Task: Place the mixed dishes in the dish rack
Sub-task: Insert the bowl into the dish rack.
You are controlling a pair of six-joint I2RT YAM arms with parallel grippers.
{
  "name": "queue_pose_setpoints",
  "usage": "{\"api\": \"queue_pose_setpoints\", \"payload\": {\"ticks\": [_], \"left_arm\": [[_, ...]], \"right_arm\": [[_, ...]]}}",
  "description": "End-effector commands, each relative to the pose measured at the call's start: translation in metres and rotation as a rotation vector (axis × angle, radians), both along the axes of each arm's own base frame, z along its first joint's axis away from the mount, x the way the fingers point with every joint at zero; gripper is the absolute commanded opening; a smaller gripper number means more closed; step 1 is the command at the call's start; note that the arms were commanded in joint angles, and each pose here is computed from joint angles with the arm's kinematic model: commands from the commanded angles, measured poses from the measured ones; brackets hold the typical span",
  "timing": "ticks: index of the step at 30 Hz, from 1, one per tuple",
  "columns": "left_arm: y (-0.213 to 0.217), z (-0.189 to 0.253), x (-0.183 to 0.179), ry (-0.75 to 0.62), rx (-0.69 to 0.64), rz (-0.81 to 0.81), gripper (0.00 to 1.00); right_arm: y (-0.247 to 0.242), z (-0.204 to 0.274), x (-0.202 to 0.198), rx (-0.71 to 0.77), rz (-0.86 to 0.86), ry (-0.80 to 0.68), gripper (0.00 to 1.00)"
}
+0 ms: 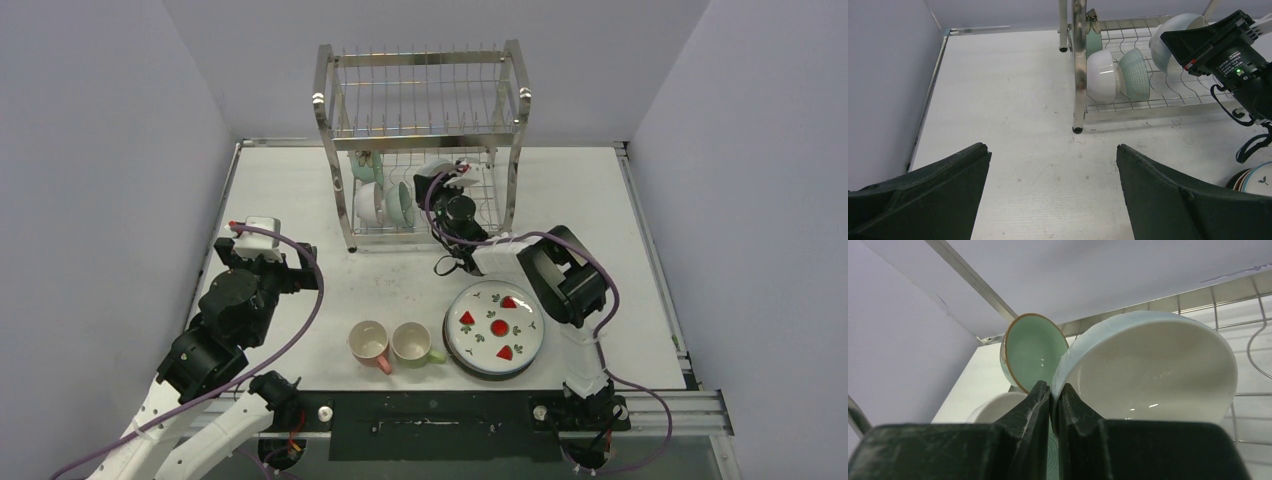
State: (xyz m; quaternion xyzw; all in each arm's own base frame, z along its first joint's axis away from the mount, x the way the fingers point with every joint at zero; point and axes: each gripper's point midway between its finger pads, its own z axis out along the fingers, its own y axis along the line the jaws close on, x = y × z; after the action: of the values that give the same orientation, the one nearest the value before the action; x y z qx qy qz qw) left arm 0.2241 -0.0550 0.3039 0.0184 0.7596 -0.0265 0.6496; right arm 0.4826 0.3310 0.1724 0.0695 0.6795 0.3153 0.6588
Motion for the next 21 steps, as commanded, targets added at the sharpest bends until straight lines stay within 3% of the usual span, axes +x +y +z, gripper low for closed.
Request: {"api": "queue_pose_setpoints", "payload": {"ticks": [1,13,21], "left_arm": [[-0.003,0.013,0.001,-0.043,-0.025,-0.01,0.97],[-0.004,0.012,0.001,-0.041,-0.023,-0.014,0.97],[-0.004,0.012,0.001,-0.04,-0.021,-0.017,0.97]], "right_arm": [[0.01,0.064,0.017,0.156,0.044,-0.171,0.0],[0.025,0.082,0.05,0.264,0.184,-0.29,0.0],[0.039,0.081,0.067,0.304,0.277,-0.289,0.0]]}}
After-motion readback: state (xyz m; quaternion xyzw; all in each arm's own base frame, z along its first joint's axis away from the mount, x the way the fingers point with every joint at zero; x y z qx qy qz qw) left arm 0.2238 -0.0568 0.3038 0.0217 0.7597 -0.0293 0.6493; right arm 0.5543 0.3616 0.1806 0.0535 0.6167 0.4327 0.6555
